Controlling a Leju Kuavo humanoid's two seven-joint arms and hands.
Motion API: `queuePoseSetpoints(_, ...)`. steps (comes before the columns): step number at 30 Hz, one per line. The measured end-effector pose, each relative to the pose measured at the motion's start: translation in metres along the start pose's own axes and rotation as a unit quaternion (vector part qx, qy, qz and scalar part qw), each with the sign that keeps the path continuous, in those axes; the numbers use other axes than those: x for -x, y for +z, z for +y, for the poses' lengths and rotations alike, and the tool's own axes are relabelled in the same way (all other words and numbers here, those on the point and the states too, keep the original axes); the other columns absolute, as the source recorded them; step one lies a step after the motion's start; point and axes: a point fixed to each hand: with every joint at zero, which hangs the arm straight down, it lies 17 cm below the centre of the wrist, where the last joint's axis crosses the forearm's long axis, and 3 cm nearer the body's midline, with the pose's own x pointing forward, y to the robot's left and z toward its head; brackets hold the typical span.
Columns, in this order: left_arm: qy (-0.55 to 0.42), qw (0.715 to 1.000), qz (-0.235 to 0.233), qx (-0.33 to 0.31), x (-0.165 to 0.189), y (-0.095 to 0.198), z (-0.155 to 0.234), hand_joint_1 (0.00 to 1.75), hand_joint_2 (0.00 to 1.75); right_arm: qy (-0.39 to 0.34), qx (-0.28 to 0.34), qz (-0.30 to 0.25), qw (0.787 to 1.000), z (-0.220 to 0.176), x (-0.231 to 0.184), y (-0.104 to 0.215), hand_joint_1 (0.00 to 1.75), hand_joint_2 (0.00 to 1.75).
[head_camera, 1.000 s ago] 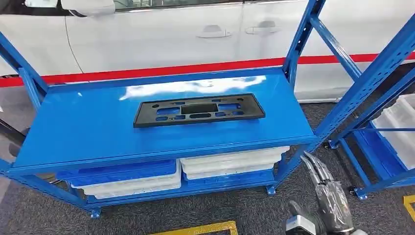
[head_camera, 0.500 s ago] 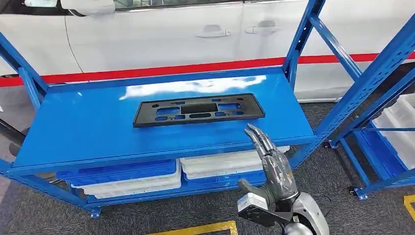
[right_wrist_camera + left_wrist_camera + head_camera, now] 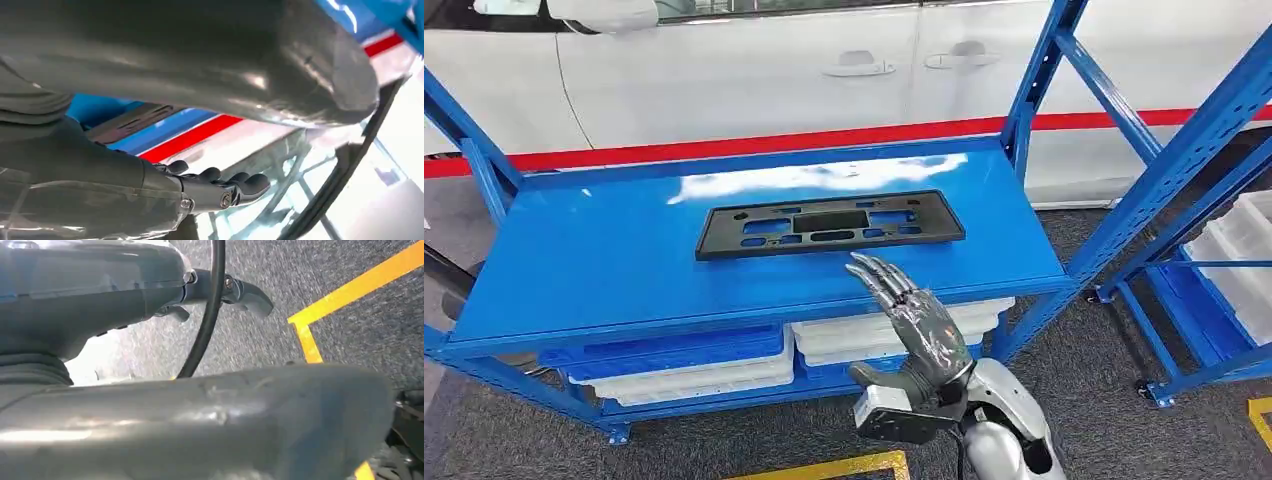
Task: Take the parts from the cabinet and place them on the table.
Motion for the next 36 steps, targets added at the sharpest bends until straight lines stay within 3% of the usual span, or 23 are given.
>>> queuePoseSetpoints(8, -0.028, 1.000, 0.005, -0.011, 0.008, -0.002, 0.015, 0.00, 0.00, 0.031, -0.069, -0.025, 0.997, 0.022, 0.007, -0.016, 0.00, 0.00)
queuePoseSetpoints(15, -0.039, 0.999, 0.006, -0.019, 0.011, -0.003, 0.023, 0.00, 0.00, 0.052, -0.089, -0.036, 0.994, 0.025, 0.012, -0.025, 0.00, 0.00)
queuePoseSetpoints(36, -0.050, 0.998, -0.001, -0.024, 0.011, -0.004, 0.031, 0.00, 0.00, 0.036, -0.073, -0.052, 0.995, 0.009, 0.000, -0.044, 0.00, 0.00)
